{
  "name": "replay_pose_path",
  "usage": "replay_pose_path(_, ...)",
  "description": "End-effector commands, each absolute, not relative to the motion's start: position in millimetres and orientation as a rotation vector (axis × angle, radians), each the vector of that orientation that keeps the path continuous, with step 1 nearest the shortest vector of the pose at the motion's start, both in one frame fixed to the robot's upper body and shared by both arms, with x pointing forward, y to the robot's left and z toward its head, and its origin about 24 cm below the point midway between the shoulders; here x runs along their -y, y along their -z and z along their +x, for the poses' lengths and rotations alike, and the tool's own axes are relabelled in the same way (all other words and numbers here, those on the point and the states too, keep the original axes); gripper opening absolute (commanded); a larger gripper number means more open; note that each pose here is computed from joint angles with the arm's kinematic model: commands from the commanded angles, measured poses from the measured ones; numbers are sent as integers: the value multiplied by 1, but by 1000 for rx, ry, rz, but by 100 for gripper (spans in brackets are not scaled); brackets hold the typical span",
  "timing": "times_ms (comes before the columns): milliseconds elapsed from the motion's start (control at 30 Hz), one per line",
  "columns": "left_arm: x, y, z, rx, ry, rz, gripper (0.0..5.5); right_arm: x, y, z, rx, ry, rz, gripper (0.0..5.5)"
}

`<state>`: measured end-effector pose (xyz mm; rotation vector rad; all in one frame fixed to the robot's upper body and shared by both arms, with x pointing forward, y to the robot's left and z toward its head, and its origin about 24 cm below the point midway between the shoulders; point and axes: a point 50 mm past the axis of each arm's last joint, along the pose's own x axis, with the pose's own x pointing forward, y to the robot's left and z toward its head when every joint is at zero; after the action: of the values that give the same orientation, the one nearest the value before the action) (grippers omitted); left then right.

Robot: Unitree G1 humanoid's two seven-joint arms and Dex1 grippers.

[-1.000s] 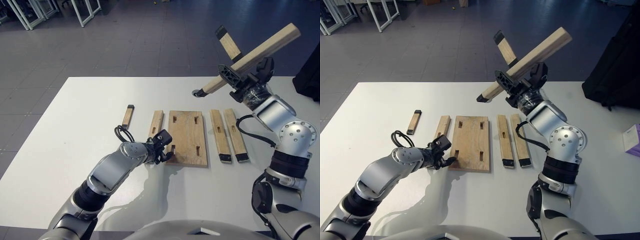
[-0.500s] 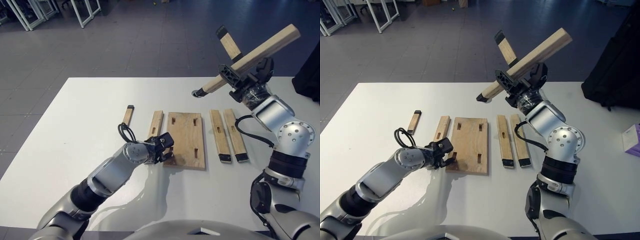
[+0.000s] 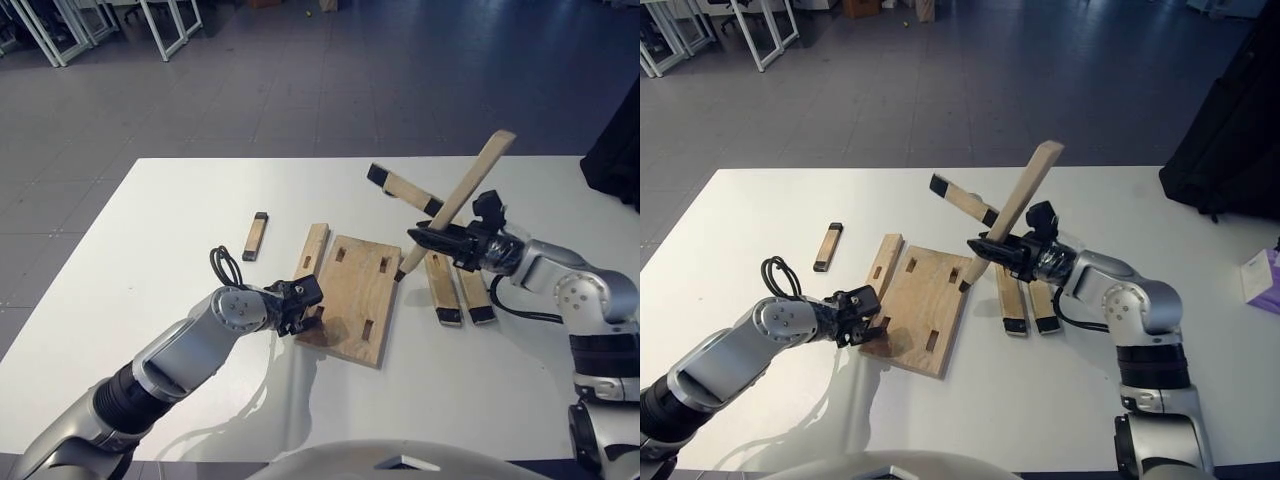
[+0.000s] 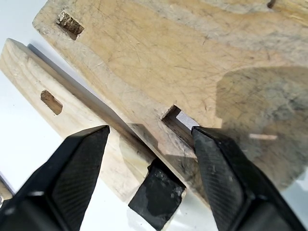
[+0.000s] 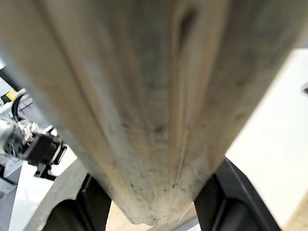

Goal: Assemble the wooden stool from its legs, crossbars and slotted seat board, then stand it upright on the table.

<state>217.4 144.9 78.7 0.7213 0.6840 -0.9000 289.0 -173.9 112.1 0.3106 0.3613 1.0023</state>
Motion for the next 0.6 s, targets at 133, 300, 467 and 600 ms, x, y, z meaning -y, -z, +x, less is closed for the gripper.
replay_pose_path(133,-165,-60,204,-851,954,756,317,160,-117,315,-323,-1134,248,202)
replay_pose_path(300,-168,-62,210,-838,985,790,317,157,-98,307,-362,-1159,249,202)
replay_pose_path(467,-170,-63,216,-829,997,818,317,159,-81,311,-388,-1142,237,202)
replay_pose_path(600,-170,-63,215,-840,1020,822,317,163,-74,314,-403,-1124,211,202)
